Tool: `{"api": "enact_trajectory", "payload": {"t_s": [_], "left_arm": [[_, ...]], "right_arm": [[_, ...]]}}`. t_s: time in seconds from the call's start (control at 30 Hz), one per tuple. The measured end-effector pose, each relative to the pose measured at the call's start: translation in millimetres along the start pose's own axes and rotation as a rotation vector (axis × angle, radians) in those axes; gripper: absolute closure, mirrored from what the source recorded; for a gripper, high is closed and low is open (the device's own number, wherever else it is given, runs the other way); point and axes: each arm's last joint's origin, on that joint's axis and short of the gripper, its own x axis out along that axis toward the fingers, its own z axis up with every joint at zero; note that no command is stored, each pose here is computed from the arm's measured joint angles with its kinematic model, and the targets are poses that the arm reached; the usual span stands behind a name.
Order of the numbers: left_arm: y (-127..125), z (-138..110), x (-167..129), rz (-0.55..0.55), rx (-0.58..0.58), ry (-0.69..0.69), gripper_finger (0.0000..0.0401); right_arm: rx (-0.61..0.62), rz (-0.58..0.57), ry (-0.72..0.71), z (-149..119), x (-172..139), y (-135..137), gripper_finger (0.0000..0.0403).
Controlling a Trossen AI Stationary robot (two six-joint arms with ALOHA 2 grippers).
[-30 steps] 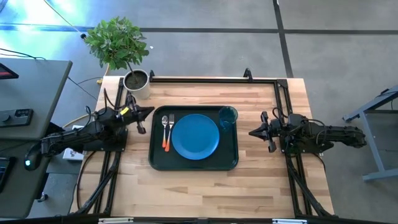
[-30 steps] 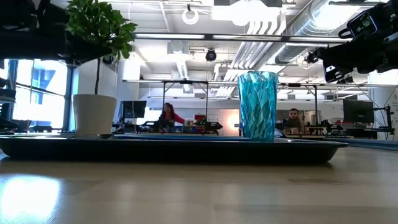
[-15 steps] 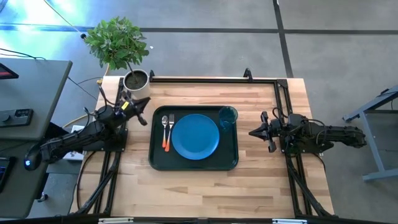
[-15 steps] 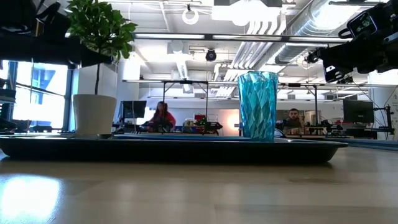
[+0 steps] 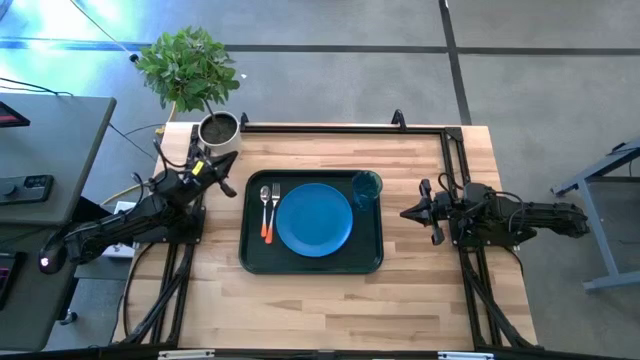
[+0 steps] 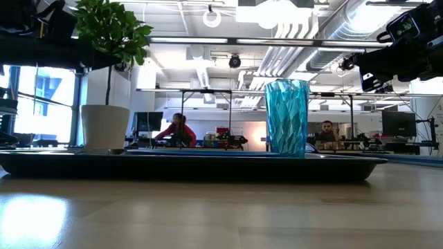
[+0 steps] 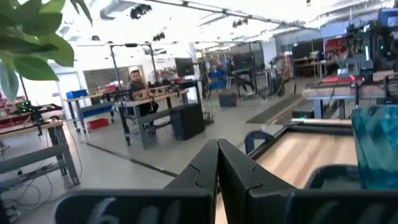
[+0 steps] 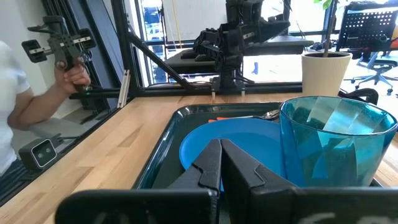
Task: Pick and place plate/cup/fork/spoon on tray
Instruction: Return to Home Position
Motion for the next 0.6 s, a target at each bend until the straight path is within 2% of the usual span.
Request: {"api": "enact_trajectory", "payload": {"t_s": [0.23,0.43,0.5,0.6], "left_arm": [[1.1,3.3,-0.9,0.013,-0.084,-0.032,0.0401],[-1.6,-10.3,-3.8,-0.024,-0.157,0.103,0.0401],[-2.9,-14.2,-5.3,-0.054,-0.160,0.140,0.0401],[-6.5,-14.6,-6.1,-0.179,-0.169,0.140,0.0401]], "right_arm": [[0.000,0.000,0.000,0.0,0.0,0.0,0.0402],[0.000,0.000,0.000,0.0,0.0,0.0,0.0402],[0.000,0.000,0.000,0.0,0.0,0.0,0.0402],[0.000,0.000,0.000,0.0,0.0,0.0,0.0402]]}}
